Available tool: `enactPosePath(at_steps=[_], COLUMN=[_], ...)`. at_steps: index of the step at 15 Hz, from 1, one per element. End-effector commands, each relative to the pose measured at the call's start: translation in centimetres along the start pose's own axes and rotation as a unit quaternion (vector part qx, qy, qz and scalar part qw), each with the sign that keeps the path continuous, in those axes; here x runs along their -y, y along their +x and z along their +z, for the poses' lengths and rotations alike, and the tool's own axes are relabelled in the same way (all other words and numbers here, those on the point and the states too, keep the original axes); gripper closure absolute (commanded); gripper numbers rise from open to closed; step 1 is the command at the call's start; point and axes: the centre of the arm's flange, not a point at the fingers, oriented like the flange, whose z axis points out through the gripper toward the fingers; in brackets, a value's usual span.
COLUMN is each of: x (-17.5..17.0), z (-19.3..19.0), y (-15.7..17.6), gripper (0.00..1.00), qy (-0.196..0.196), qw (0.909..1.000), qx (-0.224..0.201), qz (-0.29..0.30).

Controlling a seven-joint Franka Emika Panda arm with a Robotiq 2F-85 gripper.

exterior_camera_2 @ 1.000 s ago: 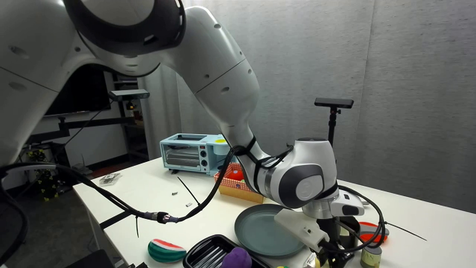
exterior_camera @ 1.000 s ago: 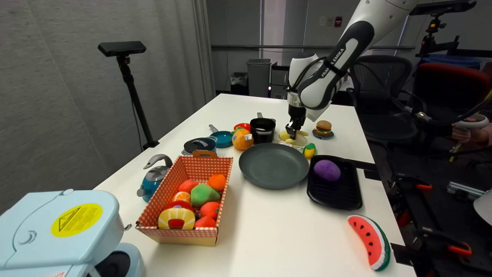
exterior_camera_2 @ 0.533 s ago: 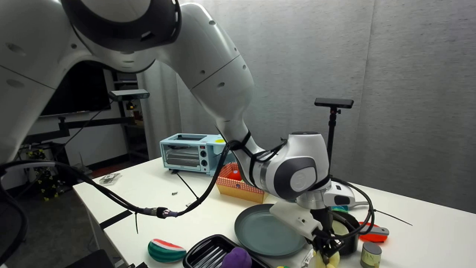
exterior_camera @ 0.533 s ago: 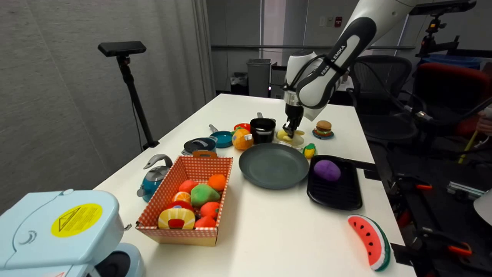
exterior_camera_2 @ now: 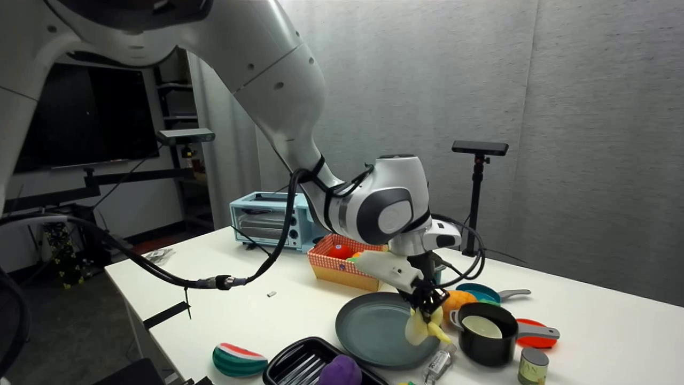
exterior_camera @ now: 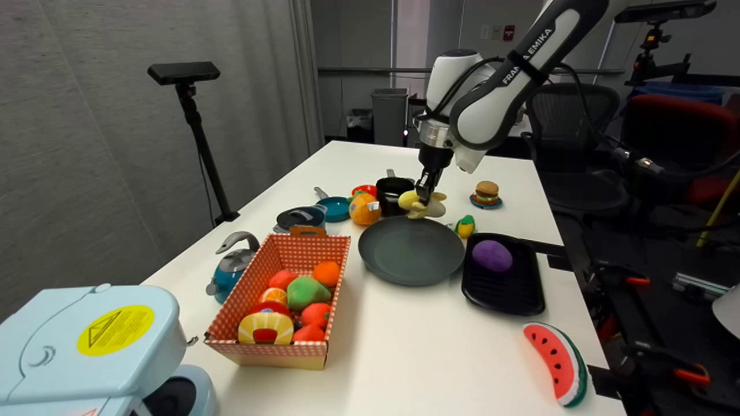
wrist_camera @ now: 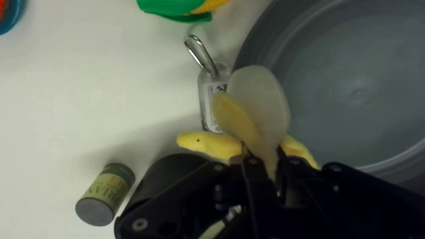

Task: Put the banana plush toy on the black tray

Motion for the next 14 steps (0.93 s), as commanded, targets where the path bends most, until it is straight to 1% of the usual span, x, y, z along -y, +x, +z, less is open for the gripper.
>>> enactPosePath(at_steps=[1,4,8,9,11,14], x=[2.4,4.5,7.6,8.2,9.1,9.8], z=[-3.4,-5.3,-7.3,-7.7,-8.2,-8.9], y=[-0.6,0.1,0.4,0.4,0.7,1.1], gripper=[0.97,0.97,0.97,0.97,0.97,0.97], qy=[0.015,0.025,0.034,0.038,0.032,0.034], qw=[0.9991,0.9975,0.9921,0.9906,0.9866,0.9824], qx=[-0.031,-0.049,-0.07,-0.07,-0.077,-0.08], qz=[-0.025,-0.045,-0.098,-0.111,-0.14,-0.166])
